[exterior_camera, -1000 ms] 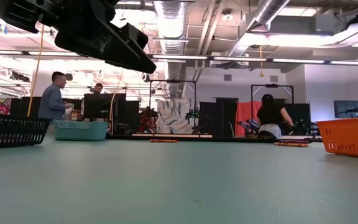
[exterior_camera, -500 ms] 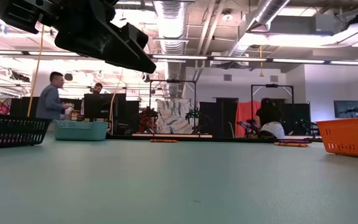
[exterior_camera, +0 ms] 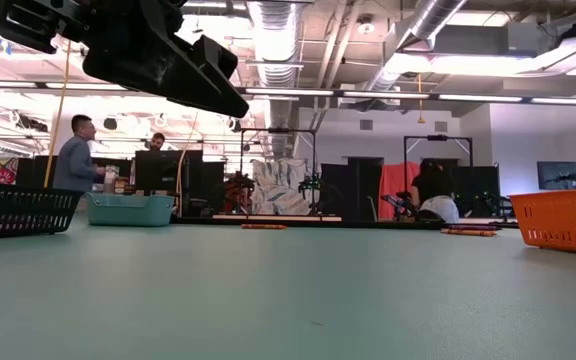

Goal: Sort crayons
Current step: Put the purple crayon into the black bin

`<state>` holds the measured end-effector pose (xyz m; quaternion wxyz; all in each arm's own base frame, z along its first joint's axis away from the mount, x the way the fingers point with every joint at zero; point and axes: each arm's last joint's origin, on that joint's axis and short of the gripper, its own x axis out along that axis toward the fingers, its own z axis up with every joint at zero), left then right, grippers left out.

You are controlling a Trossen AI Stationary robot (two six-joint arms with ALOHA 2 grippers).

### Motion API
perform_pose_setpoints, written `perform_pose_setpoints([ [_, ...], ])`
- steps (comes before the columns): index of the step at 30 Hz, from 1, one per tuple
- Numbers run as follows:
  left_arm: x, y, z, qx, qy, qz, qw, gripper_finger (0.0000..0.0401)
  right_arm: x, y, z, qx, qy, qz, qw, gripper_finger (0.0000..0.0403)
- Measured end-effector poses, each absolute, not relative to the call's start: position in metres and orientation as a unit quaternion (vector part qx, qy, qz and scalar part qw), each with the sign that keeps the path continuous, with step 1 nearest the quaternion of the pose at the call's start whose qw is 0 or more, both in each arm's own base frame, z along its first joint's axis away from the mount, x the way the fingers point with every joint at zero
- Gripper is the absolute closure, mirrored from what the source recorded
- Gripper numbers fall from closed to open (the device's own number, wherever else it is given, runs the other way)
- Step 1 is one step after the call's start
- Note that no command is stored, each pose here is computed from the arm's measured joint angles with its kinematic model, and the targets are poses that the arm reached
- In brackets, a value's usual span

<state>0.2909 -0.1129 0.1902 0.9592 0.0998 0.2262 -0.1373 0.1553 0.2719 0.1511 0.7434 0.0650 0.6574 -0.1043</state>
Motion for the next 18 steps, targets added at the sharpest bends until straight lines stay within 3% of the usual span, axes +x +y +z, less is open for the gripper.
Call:
perform_pose_setpoints([
  [8, 0.291, -0.113, 0.190, 0.100, 0.228, -0.138, 0.959, 0.0250, 0.159, 0.277, 0.133, 0.060, 0.687, -0.111, 0.715, 0.0307],
  [18, 0.291, -0.113, 0.190, 0.100, 0.228, -0.137, 0.959, 0.0250, 0.162, 0.275, 0.136, 0.057, 0.684, -0.104, 0.720, 0.0396],
])
